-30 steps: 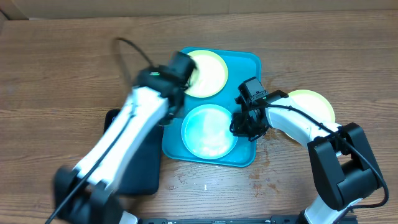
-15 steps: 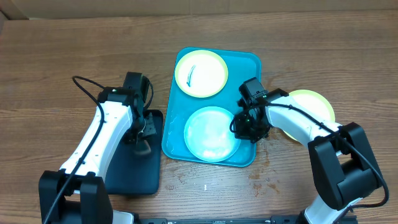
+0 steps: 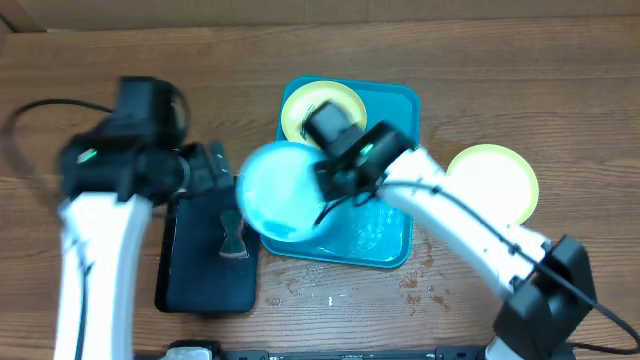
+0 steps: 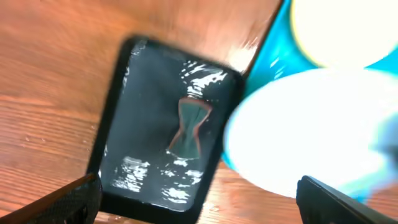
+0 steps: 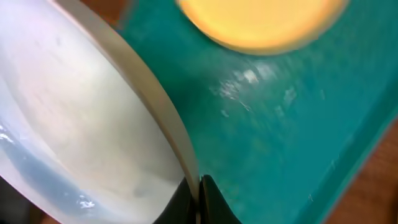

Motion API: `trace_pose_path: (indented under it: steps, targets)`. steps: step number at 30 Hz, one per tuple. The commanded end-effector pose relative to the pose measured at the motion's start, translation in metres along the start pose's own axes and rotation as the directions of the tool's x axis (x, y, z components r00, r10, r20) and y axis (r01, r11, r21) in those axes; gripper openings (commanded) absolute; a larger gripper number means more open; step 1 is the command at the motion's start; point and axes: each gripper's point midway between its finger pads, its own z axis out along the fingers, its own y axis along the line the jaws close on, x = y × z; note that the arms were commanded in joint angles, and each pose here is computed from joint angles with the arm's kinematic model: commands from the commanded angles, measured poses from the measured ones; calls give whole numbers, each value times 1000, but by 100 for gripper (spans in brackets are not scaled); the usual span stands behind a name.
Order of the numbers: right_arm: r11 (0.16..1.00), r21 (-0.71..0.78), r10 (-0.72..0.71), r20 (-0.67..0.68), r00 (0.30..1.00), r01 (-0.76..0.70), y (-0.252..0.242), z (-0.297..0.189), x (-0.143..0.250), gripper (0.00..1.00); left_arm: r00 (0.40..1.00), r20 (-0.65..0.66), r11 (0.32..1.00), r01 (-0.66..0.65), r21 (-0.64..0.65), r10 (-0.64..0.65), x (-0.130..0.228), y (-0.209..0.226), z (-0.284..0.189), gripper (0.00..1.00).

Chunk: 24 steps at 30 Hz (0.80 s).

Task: Clean dirty plates on tray and stack at the side
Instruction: 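Lift the white plate with the right gripper and tilt it over the black tray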

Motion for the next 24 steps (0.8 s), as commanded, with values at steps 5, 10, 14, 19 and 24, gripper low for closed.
trace_pose_path:
  steps: [5,10,14,19,24]
  targets:
    - [984,133,-161,334,929,123,66,-44,-34,4,954,299,982,-24,188,-34,-3,-9,-116,100]
    - [956,274,-235,495,837,106,92,-75,-39,4,913,406,974,-49,219,-46,12,-4,-152,100]
    - [929,358,-295,566,770,92,111,-99,-29,4,889,454,974,-54,219,-53,23,3,-166,100]
    - [906,413,-352,607,712,96,130,-120,-13,4,882,468,980,-46,195,-52,25,9,-169,100]
    - [888,449,-396,639,660,98,147,-138,2,4,884,465,981,-43,191,-52,25,9,-168,100]
